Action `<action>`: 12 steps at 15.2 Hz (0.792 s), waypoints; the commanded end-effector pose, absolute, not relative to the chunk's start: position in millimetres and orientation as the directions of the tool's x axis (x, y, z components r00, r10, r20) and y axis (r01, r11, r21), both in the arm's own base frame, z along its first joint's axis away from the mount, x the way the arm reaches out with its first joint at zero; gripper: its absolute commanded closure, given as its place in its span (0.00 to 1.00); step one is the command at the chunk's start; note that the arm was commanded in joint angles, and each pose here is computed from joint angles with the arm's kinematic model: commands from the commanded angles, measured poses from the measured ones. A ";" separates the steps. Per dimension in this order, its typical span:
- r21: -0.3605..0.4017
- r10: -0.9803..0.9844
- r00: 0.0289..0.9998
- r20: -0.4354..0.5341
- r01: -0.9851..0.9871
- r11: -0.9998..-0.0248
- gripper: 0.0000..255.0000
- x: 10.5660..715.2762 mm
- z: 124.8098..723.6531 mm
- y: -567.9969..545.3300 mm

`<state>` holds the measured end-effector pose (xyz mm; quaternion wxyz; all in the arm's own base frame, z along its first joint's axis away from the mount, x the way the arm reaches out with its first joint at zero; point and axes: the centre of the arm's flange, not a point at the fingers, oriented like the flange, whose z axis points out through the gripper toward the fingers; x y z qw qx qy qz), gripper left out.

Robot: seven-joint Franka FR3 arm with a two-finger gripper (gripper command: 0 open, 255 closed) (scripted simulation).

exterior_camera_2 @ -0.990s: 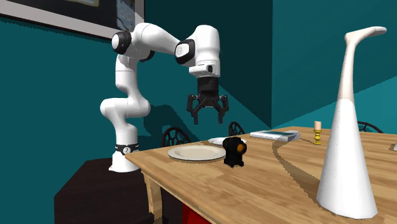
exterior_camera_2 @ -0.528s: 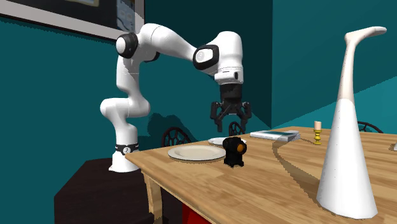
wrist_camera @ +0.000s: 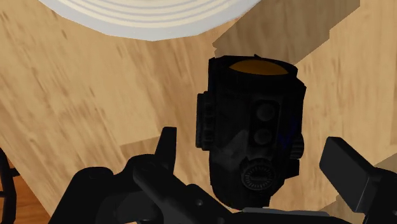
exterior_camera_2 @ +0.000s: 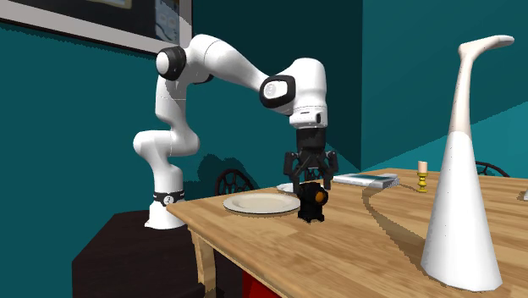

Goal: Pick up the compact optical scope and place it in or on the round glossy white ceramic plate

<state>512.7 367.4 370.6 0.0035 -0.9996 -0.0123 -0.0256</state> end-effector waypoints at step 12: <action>-0.007 0.025 0.998 0.052 0.025 -1.000 1.00 511.9 367.6 367.0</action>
